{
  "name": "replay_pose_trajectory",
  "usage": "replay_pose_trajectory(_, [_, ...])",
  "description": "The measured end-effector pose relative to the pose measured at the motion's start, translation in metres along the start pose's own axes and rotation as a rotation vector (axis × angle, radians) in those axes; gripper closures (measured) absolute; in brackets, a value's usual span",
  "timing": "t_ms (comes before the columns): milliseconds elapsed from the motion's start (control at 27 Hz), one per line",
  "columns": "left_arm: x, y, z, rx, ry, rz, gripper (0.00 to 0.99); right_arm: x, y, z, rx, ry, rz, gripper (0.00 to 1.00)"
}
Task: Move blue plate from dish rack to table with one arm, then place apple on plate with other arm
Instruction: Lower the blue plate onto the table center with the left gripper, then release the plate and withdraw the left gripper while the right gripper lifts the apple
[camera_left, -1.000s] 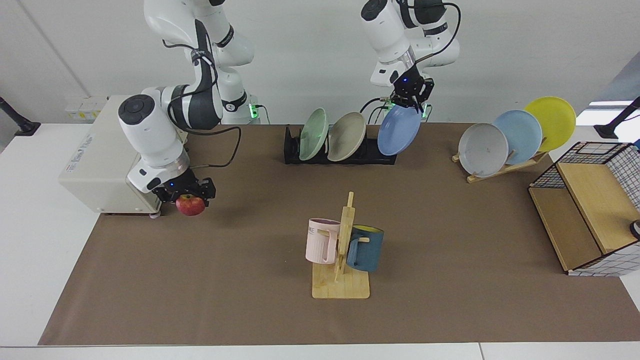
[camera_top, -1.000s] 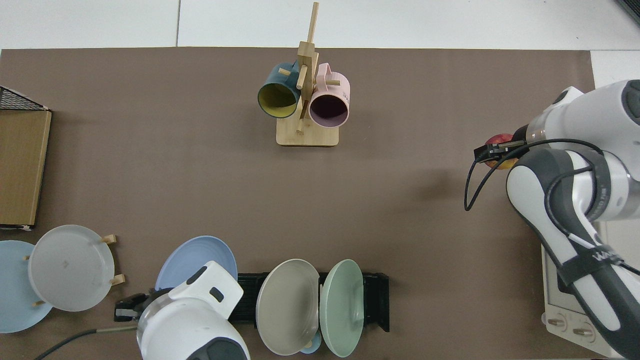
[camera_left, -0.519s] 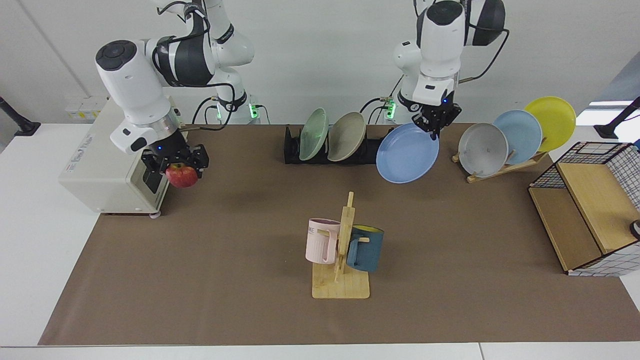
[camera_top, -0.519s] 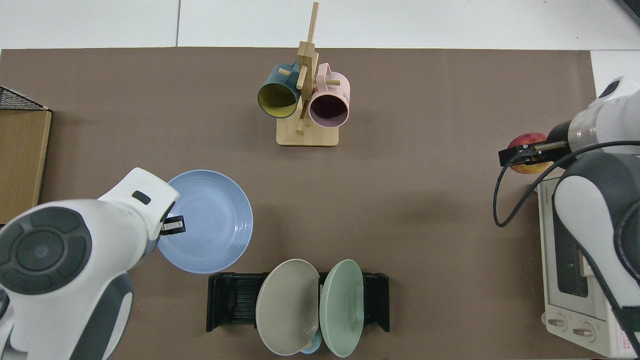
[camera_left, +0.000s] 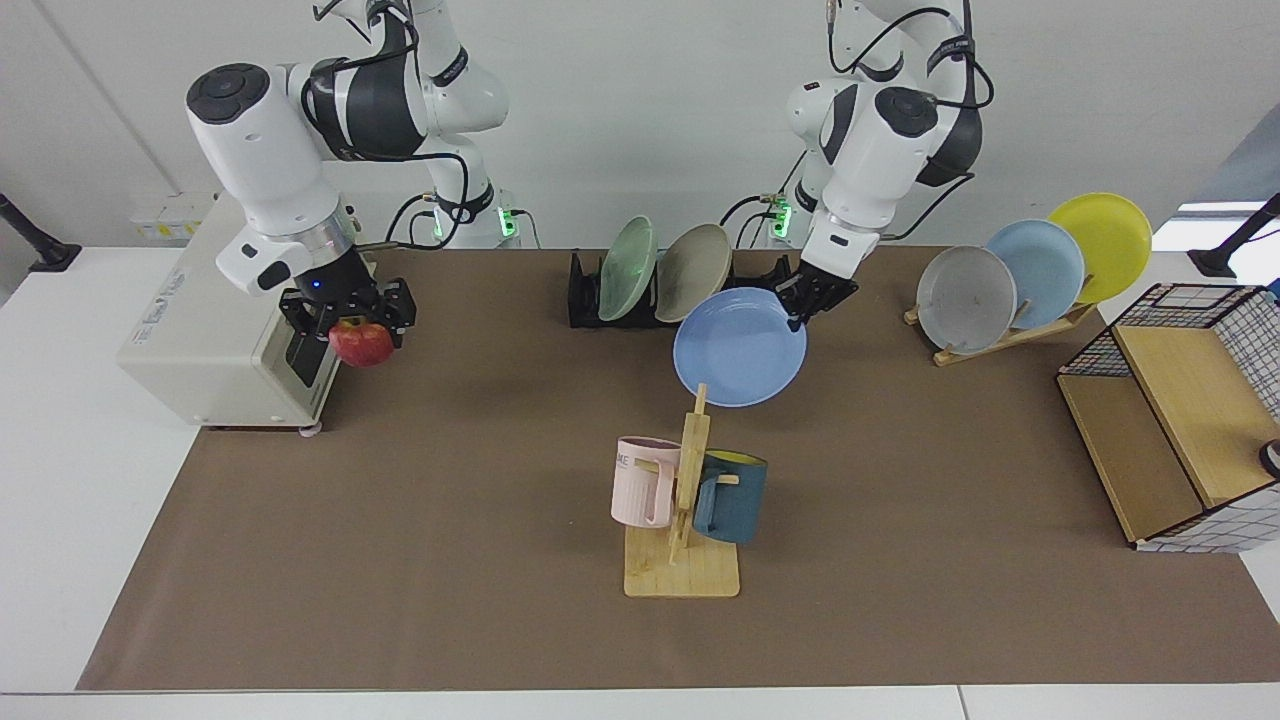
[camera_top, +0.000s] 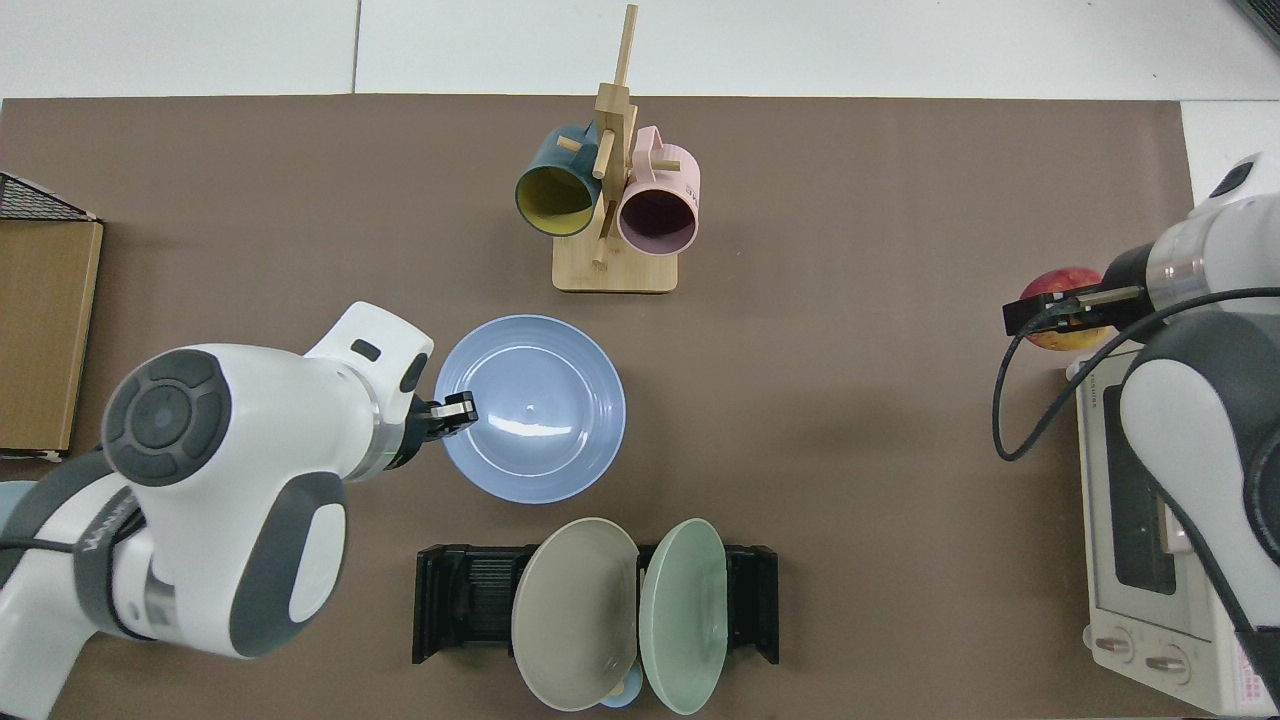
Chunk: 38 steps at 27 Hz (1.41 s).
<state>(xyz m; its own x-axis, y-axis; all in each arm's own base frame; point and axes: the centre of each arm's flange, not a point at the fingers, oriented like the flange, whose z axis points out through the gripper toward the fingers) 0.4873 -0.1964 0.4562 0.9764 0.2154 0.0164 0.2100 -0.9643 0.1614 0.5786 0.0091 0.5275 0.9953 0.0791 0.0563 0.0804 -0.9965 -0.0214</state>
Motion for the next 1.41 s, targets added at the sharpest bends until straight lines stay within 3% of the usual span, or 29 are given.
replay_pose_trajectory(185, [-0.007,0.029,0.053,-0.038,-0.022,0.004,0.947,0.000,-0.001,0.000,0.000,-0.004,-0.002,0.27])
replay_pose_trajectory(407, [-0.013,0.037,0.103,-0.062,-0.057,0.015,0.947,0.000,-0.002,0.001,0.001,-0.005,-0.004,0.27])
replay_pose_trajectory(667, [-0.014,0.039,0.120,-0.073,-0.062,0.017,0.943,-0.001,-0.002,0.001,0.001,-0.007,-0.004,0.27])
replay_pose_trajectory(741, [-0.015,0.040,0.119,-0.073,-0.059,0.021,0.903,-0.001,-0.002,0.001,0.001,-0.007,-0.004,0.27])
replay_pose_trajectory(778, [-0.015,0.041,0.119,-0.073,-0.059,0.023,0.815,-0.001,-0.003,0.001,0.001,-0.007,-0.004,0.27])
replay_pose_trajectory(889, [-0.017,0.043,0.119,-0.073,-0.059,0.028,0.692,-0.001,-0.005,0.002,0.001,-0.008,-0.008,0.27])
replay_pose_trajectory(926, [-0.018,0.044,0.119,-0.072,-0.058,0.030,0.590,-0.001,-0.006,0.002,0.001,-0.009,-0.011,0.27])
replay_pose_trajectory(1000, [-0.019,0.045,0.120,-0.066,-0.055,0.040,0.511,0.000,-0.012,0.002,0.002,-0.009,-0.017,0.27])
replay_pose_trajectory(1037, [-0.019,0.046,0.120,-0.059,-0.053,0.045,0.410,0.000,-0.014,0.002,0.002,-0.009,-0.018,0.27])
replay_pose_trajectory(1259, [-0.012,0.041,0.110,0.039,-0.051,0.088,0.048,-0.001,-0.034,0.006,0.004,-0.017,-0.007,0.27])
replay_pose_trajectory(1407, [0.002,0.035,0.081,0.134,-0.056,0.111,0.000,-0.003,-0.054,0.012,0.005,-0.030,0.004,0.27])
